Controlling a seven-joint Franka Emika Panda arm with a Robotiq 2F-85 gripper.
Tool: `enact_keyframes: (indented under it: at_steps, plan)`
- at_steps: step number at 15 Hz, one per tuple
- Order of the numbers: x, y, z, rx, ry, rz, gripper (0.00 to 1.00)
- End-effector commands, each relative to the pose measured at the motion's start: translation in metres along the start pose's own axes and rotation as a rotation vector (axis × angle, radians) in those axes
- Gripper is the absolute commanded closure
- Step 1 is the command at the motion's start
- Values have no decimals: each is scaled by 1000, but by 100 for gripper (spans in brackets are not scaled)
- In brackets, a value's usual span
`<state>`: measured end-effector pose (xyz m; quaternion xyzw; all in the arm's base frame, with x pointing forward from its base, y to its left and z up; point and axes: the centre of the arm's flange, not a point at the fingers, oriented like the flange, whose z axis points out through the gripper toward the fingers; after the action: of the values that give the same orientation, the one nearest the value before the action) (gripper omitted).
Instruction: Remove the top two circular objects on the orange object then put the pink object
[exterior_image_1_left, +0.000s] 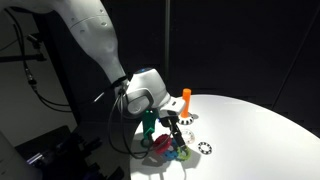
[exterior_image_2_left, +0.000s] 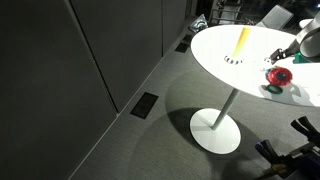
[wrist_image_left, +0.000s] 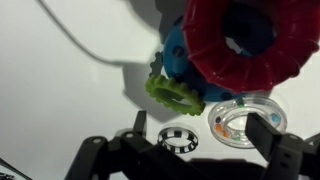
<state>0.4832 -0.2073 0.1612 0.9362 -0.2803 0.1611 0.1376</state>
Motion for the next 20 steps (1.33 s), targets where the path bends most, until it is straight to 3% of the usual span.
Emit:
enact_keyframes:
  at_steps: [1,8,15,20]
  plan:
    - [5,0,-13,35,-41,-14,0]
    - [7,3,-47,85,-44,-16,0]
    - [-1,14,-65,110,-222,-30,0]
    - [-2,27,-59,72,-273,-46,0]
